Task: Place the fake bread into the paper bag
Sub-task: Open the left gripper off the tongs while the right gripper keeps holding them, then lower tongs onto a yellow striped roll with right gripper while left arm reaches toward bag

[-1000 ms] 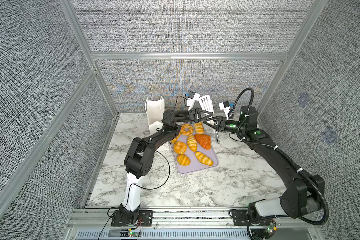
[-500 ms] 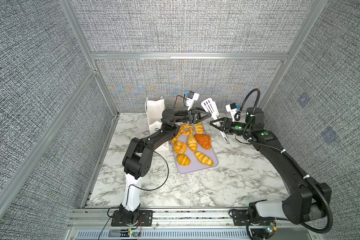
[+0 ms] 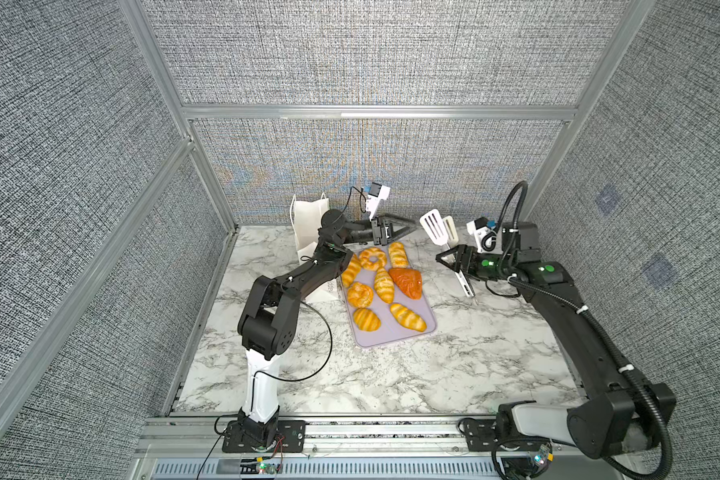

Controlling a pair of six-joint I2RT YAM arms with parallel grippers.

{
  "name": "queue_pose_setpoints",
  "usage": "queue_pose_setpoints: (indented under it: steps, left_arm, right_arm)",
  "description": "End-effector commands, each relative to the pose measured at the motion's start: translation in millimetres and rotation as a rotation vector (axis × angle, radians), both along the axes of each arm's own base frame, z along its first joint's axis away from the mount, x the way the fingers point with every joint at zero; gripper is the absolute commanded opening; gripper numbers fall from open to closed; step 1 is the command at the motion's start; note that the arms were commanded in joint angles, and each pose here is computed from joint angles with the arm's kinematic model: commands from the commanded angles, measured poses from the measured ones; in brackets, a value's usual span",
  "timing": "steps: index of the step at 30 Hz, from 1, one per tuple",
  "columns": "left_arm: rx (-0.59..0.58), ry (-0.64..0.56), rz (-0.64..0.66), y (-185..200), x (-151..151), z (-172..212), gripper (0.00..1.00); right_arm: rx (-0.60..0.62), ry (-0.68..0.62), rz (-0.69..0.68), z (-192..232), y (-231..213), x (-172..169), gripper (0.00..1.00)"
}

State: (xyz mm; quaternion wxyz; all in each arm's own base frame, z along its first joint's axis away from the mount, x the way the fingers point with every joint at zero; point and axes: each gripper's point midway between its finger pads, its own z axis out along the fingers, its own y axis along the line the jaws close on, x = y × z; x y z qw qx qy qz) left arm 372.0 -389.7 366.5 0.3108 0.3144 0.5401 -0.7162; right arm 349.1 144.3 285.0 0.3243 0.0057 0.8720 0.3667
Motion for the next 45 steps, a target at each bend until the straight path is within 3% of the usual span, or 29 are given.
queue_pose_setpoints:
  steps: [1,18,27,34,45]
  left_arm:
    - [0.016,-0.003,0.034,1,8,0,0.76]
    - [0.381,-0.042,0.271,4,50,-43,0.84]
    - [0.527,-0.136,0.394,22,56,-39,0.92]
    - [0.593,-0.204,0.472,37,57,-32,0.99]
    - [0.659,-0.308,0.606,60,58,-14,0.99]
  right_arm:
    - [-0.062,0.017,-0.015,-8,-8,-5,0.66]
    - [-0.439,0.217,-0.105,-61,-52,-18,0.67]
    - [-0.651,0.360,0.071,-91,-39,-47,0.67]
    - [-0.777,0.393,0.231,-103,-20,-73,0.67]
    - [-0.980,0.501,0.377,-132,-19,-103,0.67]
